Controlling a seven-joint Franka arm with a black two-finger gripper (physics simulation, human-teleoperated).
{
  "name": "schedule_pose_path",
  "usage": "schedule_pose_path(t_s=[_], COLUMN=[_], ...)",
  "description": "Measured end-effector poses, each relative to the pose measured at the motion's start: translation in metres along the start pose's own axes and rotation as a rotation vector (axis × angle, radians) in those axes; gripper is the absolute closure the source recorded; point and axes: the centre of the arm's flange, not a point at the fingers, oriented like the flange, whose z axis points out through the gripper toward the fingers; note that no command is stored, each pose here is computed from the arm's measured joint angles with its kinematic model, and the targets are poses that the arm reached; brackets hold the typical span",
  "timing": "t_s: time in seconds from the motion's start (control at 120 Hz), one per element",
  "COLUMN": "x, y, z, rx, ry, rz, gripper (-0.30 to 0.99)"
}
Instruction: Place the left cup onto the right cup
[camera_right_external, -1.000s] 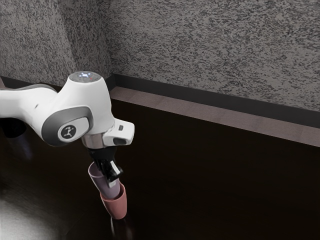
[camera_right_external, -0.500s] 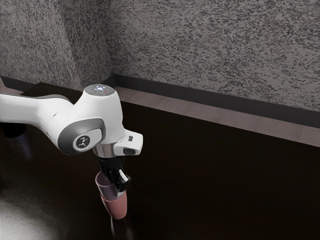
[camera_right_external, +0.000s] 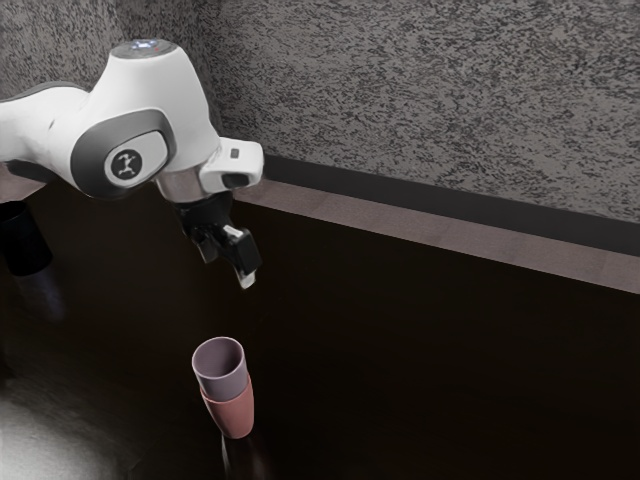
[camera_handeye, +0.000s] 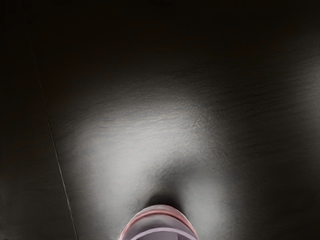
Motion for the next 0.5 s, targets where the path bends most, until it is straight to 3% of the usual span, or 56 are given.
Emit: schedule_pose_path(t_s=[0.217,0.35,0.5], x=[0.078,0.099,0.104], y=[-0.091,-0.145,-0.13], z=[-0.033,-0.047,-0.05], rx=[0.013,0.029,0.02], ry=[-0.019,-0.02,-0.048], rz=[-0.148,-0.22,-0.179], gripper=[0.02,0.01,0.0])
